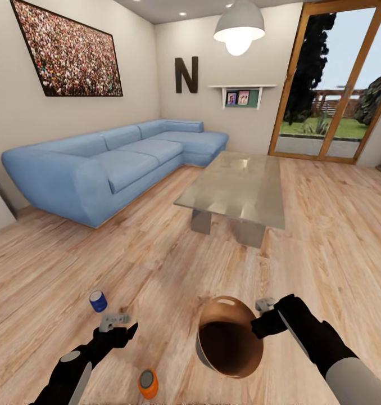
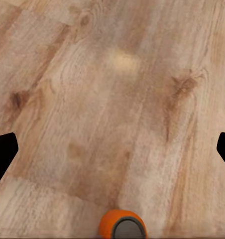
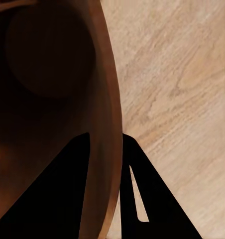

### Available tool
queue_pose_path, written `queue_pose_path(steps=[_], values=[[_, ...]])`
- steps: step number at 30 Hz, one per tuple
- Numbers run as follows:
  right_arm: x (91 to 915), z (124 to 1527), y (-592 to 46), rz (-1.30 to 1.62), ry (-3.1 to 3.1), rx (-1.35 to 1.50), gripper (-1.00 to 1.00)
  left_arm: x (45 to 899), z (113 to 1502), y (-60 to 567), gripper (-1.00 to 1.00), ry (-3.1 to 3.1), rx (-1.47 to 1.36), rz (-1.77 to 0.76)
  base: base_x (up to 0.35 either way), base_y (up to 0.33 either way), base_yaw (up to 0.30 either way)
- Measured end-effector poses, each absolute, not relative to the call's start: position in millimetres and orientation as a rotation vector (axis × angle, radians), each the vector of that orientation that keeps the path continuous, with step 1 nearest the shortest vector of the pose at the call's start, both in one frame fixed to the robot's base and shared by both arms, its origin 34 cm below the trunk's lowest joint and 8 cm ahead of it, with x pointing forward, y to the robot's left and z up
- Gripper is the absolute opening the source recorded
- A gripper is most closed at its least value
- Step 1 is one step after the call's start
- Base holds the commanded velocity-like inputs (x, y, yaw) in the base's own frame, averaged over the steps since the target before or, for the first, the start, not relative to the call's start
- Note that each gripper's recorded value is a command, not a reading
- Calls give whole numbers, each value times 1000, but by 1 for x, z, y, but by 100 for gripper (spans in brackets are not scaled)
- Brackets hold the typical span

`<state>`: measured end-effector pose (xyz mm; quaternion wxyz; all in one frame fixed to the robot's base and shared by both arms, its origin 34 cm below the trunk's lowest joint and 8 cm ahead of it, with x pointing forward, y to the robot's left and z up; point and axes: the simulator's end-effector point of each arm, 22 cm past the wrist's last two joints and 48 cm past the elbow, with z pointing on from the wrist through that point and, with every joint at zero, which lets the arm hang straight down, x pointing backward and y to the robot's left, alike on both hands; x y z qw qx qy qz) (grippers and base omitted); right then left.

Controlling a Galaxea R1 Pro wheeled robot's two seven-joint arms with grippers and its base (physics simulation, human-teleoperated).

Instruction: Put the three can of soda from the living room inside the tash can in the kitchen.

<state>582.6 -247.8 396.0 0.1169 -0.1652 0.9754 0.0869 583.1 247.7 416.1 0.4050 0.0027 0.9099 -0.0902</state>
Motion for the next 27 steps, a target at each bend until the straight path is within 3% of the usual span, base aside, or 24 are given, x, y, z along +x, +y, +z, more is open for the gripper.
queue_pose_path(steps=[27], values=[[571, 347, -264, 204, 2912, -439, -100, 505, 266, 245, 100, 2253, 13, -191, 0, 0, 0]])
